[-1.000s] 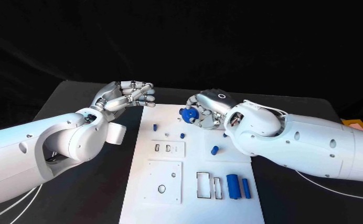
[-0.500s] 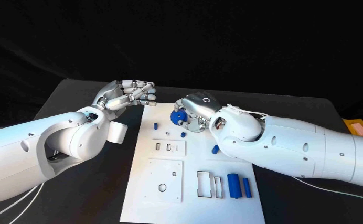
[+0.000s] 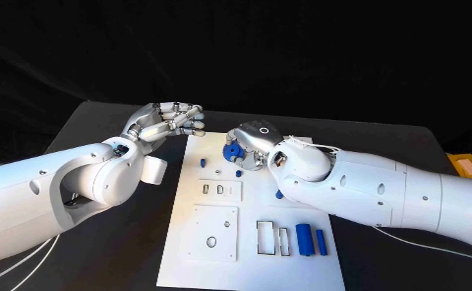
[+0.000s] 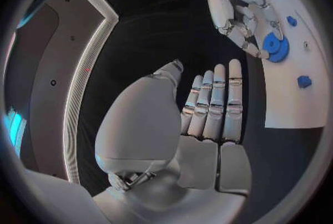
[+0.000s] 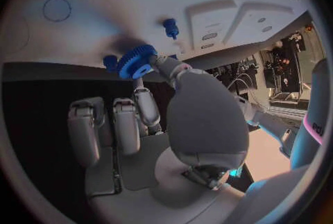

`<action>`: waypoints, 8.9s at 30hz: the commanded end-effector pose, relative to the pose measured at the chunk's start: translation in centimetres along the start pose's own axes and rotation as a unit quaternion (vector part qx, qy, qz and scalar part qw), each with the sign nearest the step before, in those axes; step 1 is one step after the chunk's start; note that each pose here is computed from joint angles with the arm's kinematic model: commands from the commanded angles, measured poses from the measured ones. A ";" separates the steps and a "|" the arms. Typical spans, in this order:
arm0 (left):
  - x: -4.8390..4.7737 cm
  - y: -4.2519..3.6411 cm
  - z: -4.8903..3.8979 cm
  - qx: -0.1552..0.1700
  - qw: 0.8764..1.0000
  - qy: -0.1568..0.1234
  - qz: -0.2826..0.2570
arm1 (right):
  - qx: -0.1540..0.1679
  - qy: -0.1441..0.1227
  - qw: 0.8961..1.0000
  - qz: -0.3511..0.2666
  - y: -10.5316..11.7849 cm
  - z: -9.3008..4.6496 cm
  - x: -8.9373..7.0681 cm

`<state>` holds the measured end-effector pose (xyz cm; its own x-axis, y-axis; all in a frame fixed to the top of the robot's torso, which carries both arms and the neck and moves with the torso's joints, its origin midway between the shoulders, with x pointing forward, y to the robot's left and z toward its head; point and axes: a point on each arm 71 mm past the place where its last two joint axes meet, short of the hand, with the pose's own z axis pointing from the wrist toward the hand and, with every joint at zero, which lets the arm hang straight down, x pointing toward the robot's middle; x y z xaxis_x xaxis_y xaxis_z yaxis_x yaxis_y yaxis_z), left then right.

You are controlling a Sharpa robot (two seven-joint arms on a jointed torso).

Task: Assemble the parts on the task board

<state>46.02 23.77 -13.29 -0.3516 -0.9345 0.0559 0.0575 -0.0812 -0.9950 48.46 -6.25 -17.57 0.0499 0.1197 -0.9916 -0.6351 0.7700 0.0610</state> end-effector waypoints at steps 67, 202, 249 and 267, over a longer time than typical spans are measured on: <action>-0.29 -0.08 0.01 0.001 1.000 0.002 -0.002 | 0.034 0.018 0.998 0.048 -3.3 -2.0 0.3; -1.52 0.77 0.84 -0.008 1.000 -0.005 0.001 | 0.066 0.028 0.968 0.240 -4.7 -6.6 -1.7; -1.51 0.93 1.16 -0.010 1.000 -0.005 0.001 | 0.021 0.102 0.969 0.225 4.2 -5.0 4.7; -1.60 0.92 1.09 -0.011 1.000 -0.005 0.001 | 0.024 0.109 0.969 0.219 3.9 -4.9 5.1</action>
<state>47.71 25.00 -14.29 -0.3251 -0.9445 0.0465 0.0373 -0.0620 -0.9974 42.56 -5.70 -22.56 -0.3746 0.3414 -0.8620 -0.5160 0.6957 0.4998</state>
